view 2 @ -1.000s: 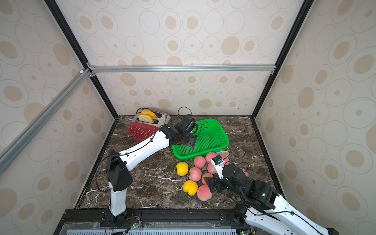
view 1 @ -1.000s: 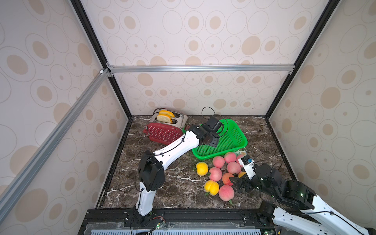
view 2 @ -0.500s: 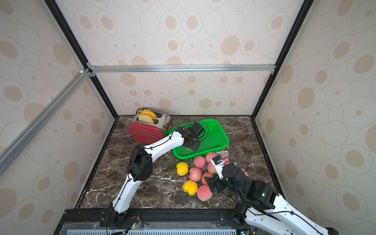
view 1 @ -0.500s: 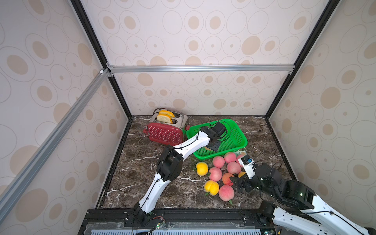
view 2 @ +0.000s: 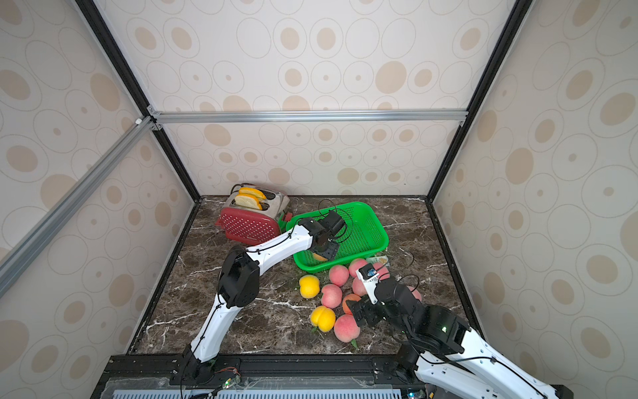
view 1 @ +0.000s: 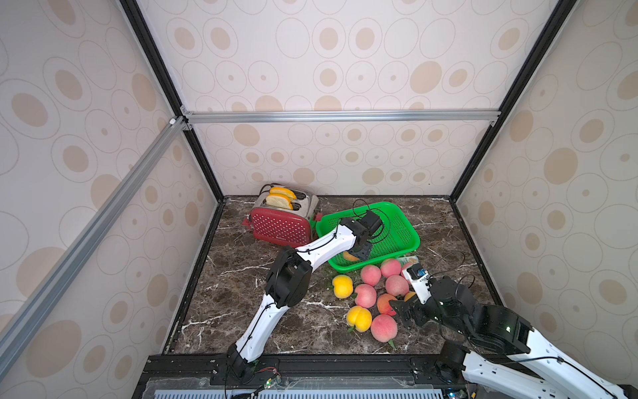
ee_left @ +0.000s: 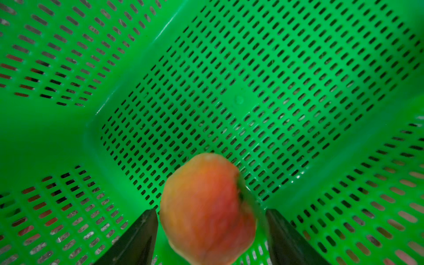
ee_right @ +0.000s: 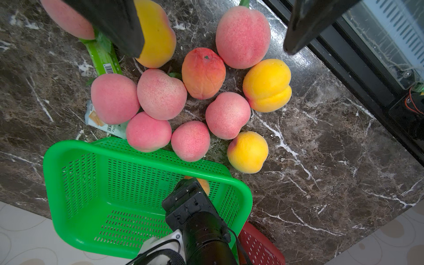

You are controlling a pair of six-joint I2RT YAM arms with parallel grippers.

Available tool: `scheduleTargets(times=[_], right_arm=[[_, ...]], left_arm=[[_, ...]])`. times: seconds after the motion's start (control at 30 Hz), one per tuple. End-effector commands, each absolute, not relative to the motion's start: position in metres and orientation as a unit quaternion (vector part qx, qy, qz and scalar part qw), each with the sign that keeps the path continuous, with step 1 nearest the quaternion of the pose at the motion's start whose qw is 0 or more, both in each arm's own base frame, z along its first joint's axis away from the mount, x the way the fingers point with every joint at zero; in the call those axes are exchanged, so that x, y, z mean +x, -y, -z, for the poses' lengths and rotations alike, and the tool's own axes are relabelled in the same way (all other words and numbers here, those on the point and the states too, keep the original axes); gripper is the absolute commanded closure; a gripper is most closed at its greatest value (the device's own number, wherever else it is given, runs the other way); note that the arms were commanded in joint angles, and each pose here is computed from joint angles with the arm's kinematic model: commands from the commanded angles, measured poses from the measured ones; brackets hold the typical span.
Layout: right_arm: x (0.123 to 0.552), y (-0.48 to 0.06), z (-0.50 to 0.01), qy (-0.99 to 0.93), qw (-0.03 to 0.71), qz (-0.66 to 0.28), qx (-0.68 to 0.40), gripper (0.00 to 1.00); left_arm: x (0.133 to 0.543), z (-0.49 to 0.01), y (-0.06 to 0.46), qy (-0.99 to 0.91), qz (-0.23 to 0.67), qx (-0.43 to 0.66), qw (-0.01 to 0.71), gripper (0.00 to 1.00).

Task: Put the peaches into the basket
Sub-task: Place the peach in the basket.

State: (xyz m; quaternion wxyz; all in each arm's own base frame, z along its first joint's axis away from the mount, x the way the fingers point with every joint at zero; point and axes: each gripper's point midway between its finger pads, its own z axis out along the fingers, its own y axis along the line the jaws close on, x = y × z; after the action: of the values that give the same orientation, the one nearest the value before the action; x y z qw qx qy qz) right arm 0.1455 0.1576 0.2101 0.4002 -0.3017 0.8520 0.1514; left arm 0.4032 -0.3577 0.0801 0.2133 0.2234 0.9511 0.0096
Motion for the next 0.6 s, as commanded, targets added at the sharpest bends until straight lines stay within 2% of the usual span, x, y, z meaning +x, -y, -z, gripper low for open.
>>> scheduleTargets(times=[0.0, 0.27, 0.4, 0.57], right_arm=[[0.148, -0.157, -0.208, -0.85, 0.409, -0.147, -0.299, 0.0], [0.149, -0.158, -0.204, -0.852, 0.406, -0.144, -0.299, 0.0], [0.149, -0.158, -0.203, -0.853, 0.403, -0.14, -0.3, 0.0], [0.151, -0.161, -0.192, -0.86, 0.386, -0.126, -0.309, 0.0]], left_arm=[[0.409, -0.075, 0.355, -0.951, -0.019, 0.22, 0.216, 0.21], [0.409, -0.092, 0.352, -0.947, -0.022, 0.221, 0.232, 0.2], [0.405, -0.133, 0.346, -0.938, -0.007, 0.223, 0.266, 0.18], [0.386, -0.196, 0.335, -0.918, 0.043, 0.231, 0.32, 0.08]])
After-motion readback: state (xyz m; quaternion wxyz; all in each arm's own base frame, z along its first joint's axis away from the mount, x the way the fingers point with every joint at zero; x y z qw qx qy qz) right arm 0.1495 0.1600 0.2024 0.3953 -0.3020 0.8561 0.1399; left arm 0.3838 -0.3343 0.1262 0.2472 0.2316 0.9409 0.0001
